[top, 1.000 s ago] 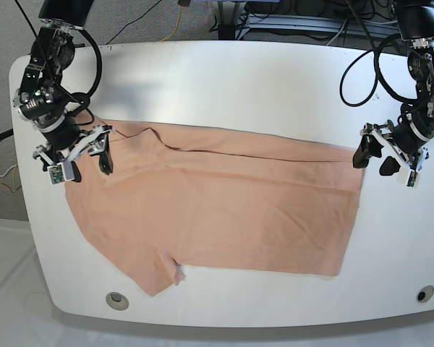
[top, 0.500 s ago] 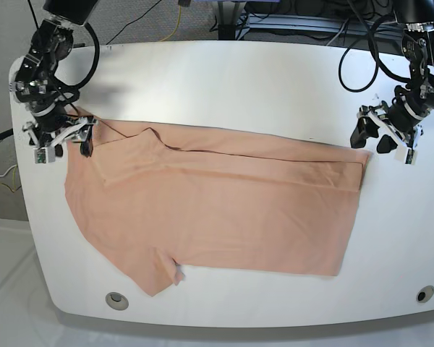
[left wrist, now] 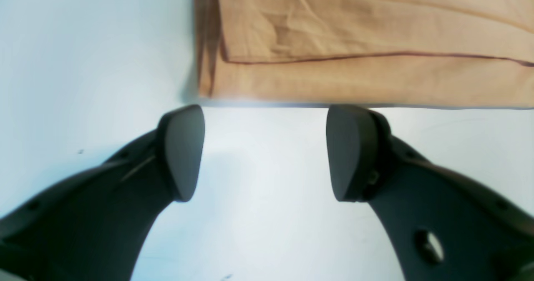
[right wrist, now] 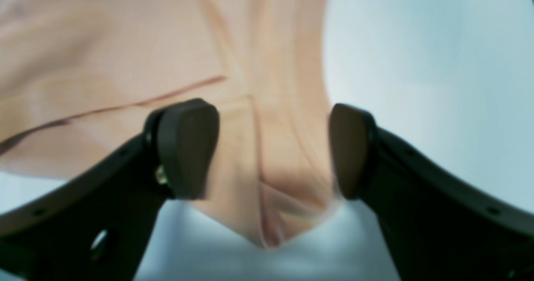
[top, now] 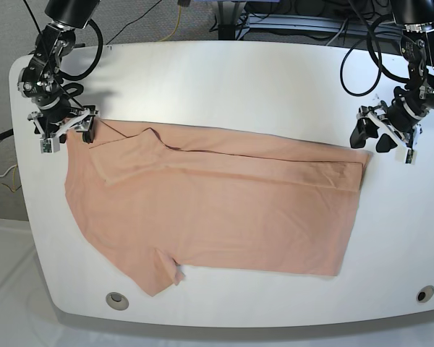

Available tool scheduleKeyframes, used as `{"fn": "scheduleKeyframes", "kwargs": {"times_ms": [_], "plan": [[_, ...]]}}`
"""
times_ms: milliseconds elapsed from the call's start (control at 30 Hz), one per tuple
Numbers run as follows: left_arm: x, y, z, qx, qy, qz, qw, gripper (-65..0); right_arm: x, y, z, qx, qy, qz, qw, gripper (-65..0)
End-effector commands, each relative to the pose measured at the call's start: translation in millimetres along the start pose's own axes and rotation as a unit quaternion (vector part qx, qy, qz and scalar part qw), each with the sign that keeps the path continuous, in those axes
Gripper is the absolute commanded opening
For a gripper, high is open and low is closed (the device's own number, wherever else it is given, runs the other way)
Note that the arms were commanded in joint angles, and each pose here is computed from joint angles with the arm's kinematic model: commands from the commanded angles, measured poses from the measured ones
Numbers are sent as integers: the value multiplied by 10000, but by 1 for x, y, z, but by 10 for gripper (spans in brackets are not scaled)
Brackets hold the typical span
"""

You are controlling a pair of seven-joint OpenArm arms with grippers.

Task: Fold the T-shirt properly
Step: 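Raise both open grippers away from the shirt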

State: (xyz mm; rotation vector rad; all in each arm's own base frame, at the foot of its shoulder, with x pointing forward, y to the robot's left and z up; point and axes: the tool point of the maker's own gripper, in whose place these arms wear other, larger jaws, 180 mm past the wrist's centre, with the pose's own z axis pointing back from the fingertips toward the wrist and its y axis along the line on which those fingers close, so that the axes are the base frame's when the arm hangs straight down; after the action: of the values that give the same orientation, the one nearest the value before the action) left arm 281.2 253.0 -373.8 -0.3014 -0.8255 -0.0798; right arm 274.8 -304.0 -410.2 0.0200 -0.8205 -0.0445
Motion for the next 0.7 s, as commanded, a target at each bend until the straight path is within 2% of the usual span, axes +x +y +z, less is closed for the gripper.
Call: {"fn": "scheduleKeyframes", "kwargs": {"times_ms": [0,333,667], "plan": [[14,-2,0,30,-189,-124,9997,-229,13,-15,-1,-88,-266,-61,9996,-207],[16,-1,-5,185,-226,-305,9991,-224,12,-26,-2,-133,-251,-148,9995,-203],[14,4,-10,132,-207,-116,9996,-222,14,-24,-5,-115,-309,-274,9991,-222]]}}
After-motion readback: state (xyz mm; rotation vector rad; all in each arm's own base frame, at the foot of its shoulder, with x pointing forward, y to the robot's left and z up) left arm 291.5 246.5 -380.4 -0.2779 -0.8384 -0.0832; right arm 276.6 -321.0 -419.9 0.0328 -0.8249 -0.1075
